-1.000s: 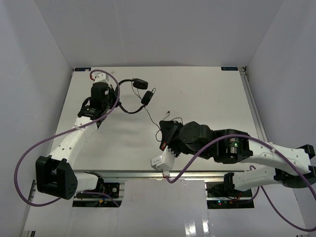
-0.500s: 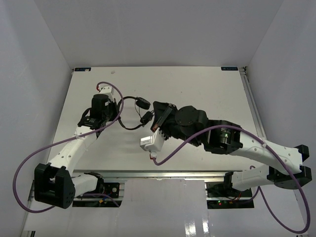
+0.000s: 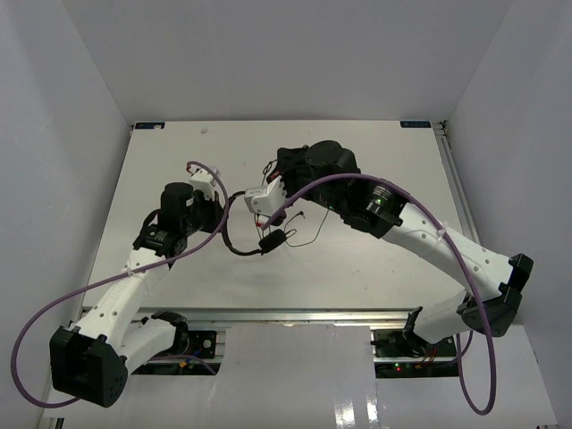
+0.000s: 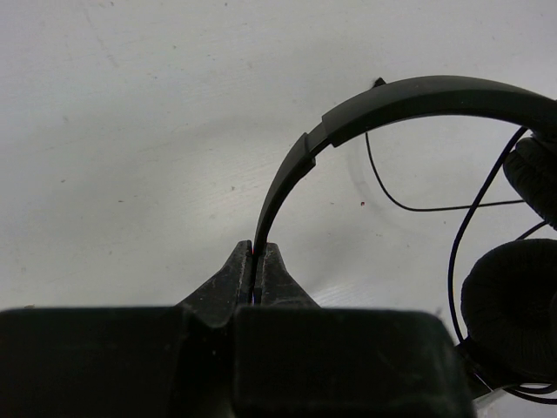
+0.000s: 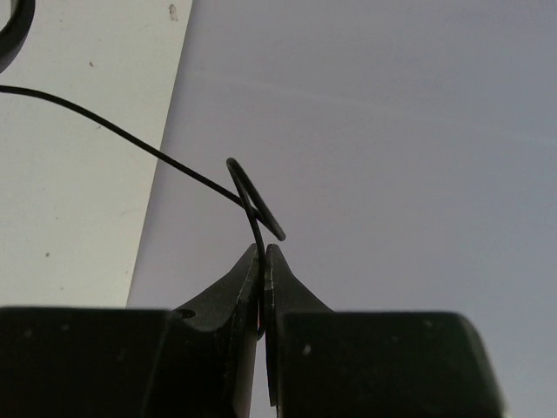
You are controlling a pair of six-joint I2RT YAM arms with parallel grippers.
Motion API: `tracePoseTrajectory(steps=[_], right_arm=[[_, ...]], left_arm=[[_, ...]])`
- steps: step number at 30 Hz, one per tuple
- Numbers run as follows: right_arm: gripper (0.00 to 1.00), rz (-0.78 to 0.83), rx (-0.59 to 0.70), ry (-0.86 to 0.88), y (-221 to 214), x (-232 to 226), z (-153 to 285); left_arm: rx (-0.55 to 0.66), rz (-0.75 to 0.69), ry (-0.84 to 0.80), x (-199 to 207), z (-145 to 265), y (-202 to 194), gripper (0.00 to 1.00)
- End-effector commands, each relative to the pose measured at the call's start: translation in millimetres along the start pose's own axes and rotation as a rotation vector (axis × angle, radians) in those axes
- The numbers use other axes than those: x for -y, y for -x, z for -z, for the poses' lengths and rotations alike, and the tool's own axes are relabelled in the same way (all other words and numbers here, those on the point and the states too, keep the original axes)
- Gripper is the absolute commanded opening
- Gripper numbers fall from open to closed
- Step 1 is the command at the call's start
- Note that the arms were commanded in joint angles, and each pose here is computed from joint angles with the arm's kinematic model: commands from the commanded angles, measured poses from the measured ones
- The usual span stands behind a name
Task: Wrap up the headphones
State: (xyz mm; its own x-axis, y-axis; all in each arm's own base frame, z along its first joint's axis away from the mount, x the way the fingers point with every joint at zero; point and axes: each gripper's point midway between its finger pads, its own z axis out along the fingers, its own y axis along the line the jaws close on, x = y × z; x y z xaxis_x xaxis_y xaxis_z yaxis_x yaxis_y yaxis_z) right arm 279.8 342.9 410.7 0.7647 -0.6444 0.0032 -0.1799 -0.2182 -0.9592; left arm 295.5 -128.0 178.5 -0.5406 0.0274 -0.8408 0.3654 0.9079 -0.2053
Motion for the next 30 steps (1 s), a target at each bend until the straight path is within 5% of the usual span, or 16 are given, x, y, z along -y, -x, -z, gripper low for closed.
tracePoseTrajectory(steps=[1, 21, 30], right_arm=[[0.08, -0.131, 0.055, -0.100, -1.5, 32.0, -7.7], [0.08, -0.436, -0.065, -0.032, -88.3, -6.2, -53.1], [0.08, -0.580, 0.063, 0.155, -78.6, -72.0, -37.0]], left_arm=[[0.012, -0.018, -0.109, 24.6, 7.6, 1.2, 0.00], [0.024, 0.010, -0.249, 65.1, 22.5, 9.5, 0.00], [0.090, 0.067, -0.329, 84.5, 50.7, 27.6, 0.00]])
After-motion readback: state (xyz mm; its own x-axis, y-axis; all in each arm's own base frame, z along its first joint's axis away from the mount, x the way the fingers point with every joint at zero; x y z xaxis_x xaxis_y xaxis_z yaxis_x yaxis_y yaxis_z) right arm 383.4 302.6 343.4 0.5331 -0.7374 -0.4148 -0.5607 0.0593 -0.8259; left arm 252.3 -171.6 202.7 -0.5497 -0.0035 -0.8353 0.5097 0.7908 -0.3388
